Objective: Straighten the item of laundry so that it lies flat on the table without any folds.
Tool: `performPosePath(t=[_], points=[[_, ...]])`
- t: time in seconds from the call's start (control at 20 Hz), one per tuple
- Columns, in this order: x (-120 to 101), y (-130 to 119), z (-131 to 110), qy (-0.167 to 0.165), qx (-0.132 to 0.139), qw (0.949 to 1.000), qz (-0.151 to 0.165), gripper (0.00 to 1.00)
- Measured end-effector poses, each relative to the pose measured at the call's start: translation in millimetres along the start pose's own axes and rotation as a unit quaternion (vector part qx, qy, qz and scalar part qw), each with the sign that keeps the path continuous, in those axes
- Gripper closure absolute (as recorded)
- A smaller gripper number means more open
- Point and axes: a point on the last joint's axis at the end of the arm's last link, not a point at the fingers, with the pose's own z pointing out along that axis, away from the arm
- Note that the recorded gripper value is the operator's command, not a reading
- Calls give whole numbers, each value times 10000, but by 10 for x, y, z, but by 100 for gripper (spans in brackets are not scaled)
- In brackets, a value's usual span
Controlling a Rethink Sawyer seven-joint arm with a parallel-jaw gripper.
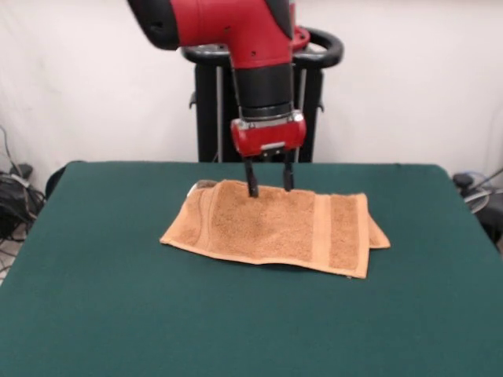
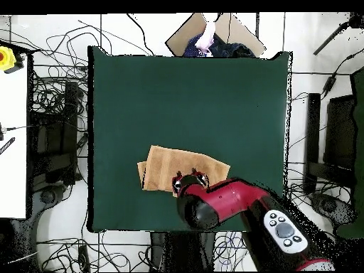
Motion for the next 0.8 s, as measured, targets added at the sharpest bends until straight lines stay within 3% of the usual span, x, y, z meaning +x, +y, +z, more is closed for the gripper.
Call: performPosePath(t=[0.2,0.25,0.3,0.4,0.55,0.65,0.8], points=[[-31,-119,84,85,-135,9952,-969,0],[-34,-122,96,85,-162,9943,-1052,0],[-46,-127,168,90,-325,9879,-1513,0],[-52,-117,219,89,-456,9832,-1767,0],[-43,-61,343,154,-844,9678,-2368,0],[-1,20,432,327,-1243,9508,-2819,0],[45,107,496,550,-1633,9336,-3140,0]])
